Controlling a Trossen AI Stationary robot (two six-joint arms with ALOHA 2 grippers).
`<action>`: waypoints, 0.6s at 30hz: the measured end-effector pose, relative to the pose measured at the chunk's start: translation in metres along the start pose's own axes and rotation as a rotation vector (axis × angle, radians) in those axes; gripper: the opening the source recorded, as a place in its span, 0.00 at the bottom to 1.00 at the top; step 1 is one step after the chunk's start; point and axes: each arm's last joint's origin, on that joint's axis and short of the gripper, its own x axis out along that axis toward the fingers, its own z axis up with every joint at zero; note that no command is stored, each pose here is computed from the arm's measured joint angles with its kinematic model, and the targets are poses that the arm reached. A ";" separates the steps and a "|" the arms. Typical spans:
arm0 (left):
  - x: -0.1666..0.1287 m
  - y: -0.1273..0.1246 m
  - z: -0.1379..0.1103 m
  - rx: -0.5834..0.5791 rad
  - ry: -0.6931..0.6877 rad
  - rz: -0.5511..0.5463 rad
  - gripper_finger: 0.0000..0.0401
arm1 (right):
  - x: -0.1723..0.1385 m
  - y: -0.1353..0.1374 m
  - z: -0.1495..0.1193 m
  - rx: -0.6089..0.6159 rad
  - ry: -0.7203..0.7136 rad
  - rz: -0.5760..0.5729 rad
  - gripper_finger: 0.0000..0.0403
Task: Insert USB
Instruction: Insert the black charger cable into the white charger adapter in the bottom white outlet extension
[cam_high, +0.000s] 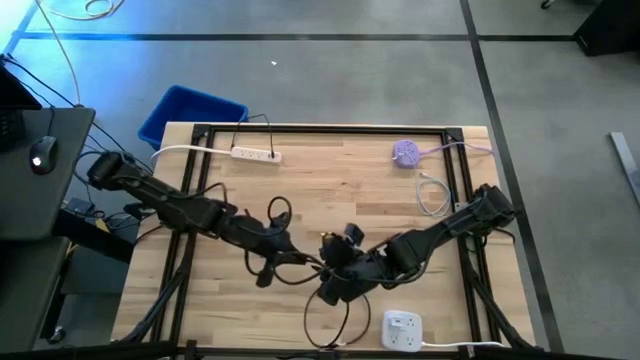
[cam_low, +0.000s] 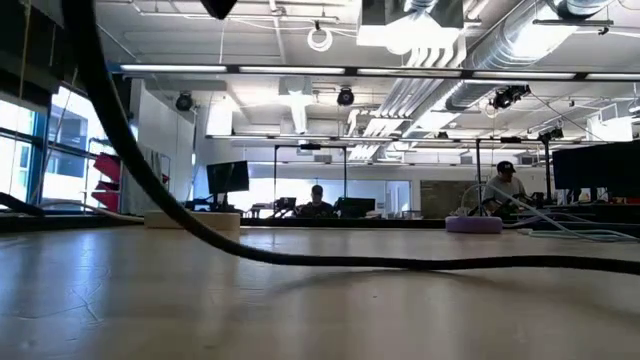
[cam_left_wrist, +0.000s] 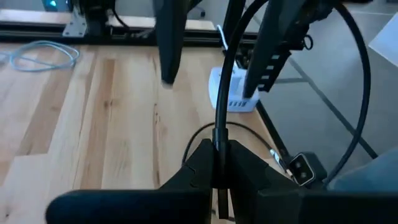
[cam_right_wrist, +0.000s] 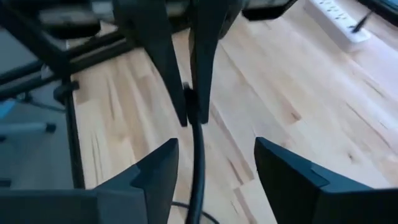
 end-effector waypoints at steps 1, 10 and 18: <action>-0.001 -0.001 0.000 0.002 -0.003 0.006 0.00 | 0.002 0.001 0.001 -0.017 -0.005 0.009 0.49; -0.004 -0.009 0.000 0.012 -0.017 0.022 0.00 | 0.018 0.012 0.003 -0.044 -0.060 0.072 0.43; -0.004 -0.011 0.000 0.009 -0.020 0.024 0.00 | 0.030 0.015 -0.002 -0.024 -0.045 0.071 0.25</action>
